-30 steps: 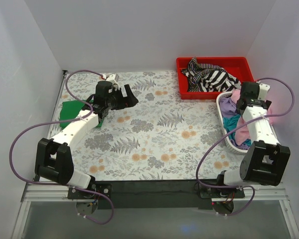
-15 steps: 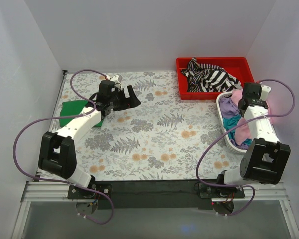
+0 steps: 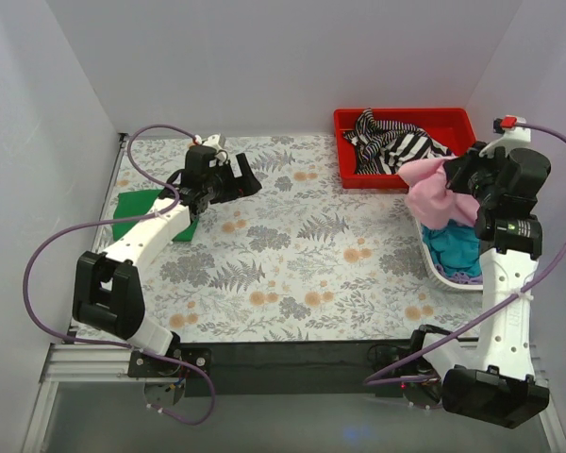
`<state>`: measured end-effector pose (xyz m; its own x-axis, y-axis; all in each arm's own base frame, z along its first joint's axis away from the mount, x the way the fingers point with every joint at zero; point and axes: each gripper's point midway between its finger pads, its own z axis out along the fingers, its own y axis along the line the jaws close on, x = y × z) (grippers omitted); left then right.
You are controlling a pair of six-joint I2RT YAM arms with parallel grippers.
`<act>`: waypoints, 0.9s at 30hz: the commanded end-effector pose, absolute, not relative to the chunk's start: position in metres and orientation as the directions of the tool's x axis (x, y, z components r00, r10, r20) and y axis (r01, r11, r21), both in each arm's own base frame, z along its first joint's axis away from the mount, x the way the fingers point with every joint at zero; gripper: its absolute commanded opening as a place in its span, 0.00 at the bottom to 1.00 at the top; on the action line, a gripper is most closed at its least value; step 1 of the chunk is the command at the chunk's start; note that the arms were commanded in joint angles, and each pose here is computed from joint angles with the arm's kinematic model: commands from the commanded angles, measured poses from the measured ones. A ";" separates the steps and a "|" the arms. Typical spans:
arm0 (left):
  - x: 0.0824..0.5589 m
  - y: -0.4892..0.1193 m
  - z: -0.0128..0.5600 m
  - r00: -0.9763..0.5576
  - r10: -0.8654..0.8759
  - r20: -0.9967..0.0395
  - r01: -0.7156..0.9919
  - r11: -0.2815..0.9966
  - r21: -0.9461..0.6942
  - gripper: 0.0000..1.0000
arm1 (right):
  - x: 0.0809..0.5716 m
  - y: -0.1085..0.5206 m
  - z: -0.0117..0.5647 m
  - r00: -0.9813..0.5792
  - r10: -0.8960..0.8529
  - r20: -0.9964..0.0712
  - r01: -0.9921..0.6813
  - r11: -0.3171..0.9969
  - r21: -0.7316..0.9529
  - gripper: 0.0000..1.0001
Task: Fold and stack the t-shirts
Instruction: Grab the tshirt from the pile, then move the tshirt to the center of the board
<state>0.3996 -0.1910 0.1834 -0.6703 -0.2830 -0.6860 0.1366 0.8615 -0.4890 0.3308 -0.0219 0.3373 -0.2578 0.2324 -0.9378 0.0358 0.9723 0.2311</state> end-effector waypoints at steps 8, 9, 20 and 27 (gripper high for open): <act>0.397 -0.194 0.204 -0.648 -0.323 -0.689 0.136 0.842 -0.522 0.90 | 0.267 0.119 0.398 -0.295 0.157 -0.942 -0.777 0.534 0.332 0.01; 0.397 -0.193 0.207 -0.642 -0.327 -0.693 0.138 0.840 -0.524 0.90 | 0.254 0.133 0.397 -0.331 0.135 -0.934 -0.831 0.428 0.357 0.01; 0.392 -0.186 0.203 -0.632 -0.347 -0.694 0.109 0.846 -0.522 0.90 | 0.214 0.251 0.412 -0.401 0.009 -0.916 -0.916 -0.003 0.401 0.01; 0.390 -0.170 0.214 -0.570 -0.378 -0.730 0.063 0.865 -0.497 0.90 | 0.203 0.322 0.422 -0.379 -0.082 -0.922 -0.897 -0.211 0.388 0.01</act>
<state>0.3919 -0.1799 0.1837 -0.6499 -0.3439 -0.6778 0.0666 0.8626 -0.5015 0.2239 0.3071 0.3827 -0.4925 -0.1038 -0.8641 -0.8605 -0.0902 0.5013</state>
